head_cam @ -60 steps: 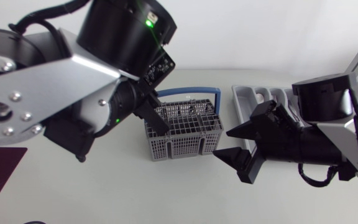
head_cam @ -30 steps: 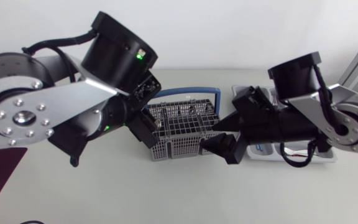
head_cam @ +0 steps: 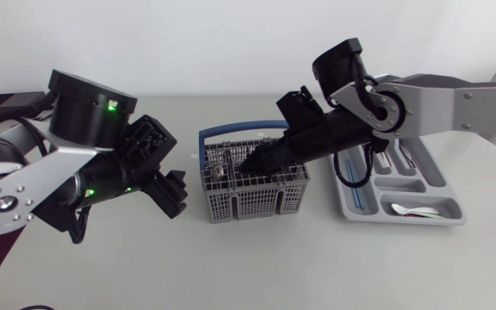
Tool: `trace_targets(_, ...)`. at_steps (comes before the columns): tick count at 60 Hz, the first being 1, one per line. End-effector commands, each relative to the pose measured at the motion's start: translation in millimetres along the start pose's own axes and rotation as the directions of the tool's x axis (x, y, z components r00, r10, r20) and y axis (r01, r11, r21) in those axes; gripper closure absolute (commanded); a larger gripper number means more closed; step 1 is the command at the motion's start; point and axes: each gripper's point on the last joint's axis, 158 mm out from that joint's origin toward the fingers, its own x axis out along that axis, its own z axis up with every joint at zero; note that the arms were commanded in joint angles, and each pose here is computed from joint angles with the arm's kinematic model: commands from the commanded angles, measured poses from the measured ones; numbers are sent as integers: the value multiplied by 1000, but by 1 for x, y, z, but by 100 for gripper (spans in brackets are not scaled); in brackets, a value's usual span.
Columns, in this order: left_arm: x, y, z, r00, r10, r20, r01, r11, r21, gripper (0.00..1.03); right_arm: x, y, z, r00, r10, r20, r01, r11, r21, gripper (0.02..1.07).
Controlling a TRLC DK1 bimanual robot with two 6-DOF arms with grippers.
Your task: Unload the cutlery basket into the drawer organizer.
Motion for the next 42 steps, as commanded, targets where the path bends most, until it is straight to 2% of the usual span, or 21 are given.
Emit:
trace_targets(1, 1, 3, -7, 1000, -18, 14, 18, 1000, -1, 8, 10, 8, 2, 999, 26, -22, -24, 998, 53, 20)
trace_targets(15, 4, -6, -11, 985, -157, 70, 158, 987, -21, 8, 34, 19, 7, 999, -3, -48, 6, 998, 59, 21)
trace_targets(24, 10, -29, -20, 959, -276, 72, 276, 961, 10, 7, 51, 13, 7, 996, -50, -69, 55, 996, 67, 25)
trace_targets(33, 11, -48, -27, 934, -351, 67, 349, 936, 38, 7, 59, 11, 9, 995, -68, -69, 72, 995, 62, 25)
trace_targets(36, 11, -54, -31, 925, -375, 59, 372, 927, 55, 7, 62, 13, 9, 996, -64, -67, 68, 996, 63, 33)
trace_targets(42, 12, -63, -36, 909, -414, 52, 410, 909, 75, 7, 67, 14, 10, 996, -70, -64, 73, 996, 54, 37)
